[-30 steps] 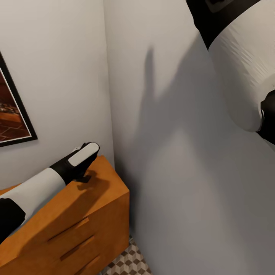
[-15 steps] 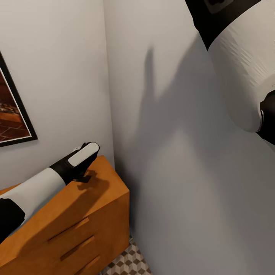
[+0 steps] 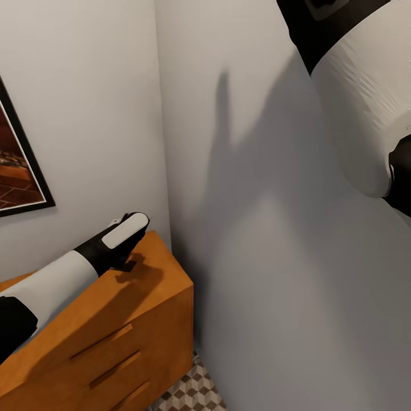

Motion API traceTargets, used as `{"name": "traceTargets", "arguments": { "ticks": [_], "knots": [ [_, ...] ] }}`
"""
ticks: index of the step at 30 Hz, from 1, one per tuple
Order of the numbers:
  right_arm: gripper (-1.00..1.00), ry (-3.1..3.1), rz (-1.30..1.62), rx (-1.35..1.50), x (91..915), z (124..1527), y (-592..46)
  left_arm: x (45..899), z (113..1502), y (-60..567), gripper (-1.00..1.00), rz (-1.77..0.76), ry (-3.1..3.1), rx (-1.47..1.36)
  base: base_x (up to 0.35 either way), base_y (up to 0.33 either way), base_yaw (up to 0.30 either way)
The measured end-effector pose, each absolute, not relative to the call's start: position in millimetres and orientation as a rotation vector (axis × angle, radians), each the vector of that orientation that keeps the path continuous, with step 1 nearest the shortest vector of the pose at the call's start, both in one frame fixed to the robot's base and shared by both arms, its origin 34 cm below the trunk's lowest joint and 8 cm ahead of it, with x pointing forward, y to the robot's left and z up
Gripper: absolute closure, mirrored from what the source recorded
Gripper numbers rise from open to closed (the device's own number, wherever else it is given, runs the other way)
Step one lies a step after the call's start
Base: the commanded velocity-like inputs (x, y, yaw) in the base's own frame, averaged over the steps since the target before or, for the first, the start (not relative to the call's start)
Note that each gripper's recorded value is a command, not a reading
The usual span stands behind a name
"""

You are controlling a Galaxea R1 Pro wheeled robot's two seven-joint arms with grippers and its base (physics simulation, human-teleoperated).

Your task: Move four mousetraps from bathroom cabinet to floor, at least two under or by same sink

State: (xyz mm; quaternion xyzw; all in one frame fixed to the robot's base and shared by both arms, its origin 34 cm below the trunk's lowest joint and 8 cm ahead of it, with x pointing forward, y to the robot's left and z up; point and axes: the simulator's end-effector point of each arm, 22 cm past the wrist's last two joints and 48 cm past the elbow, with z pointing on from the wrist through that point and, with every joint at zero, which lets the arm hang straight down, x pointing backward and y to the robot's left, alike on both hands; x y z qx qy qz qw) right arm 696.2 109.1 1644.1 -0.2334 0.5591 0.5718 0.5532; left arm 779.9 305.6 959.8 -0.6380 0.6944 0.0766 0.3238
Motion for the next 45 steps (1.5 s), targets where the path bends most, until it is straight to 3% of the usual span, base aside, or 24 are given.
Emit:
{"name": "traceTargets", "arguments": {
  "ticks": [45],
  "knots": [
    [1.00, 1.329, 1.355, -0.546, 698, 1575, 109, 782, 905, 298, -1.00, 0.158, 1.826, -1.652, 0.000, 0.000, 0.000]
  ]
}}
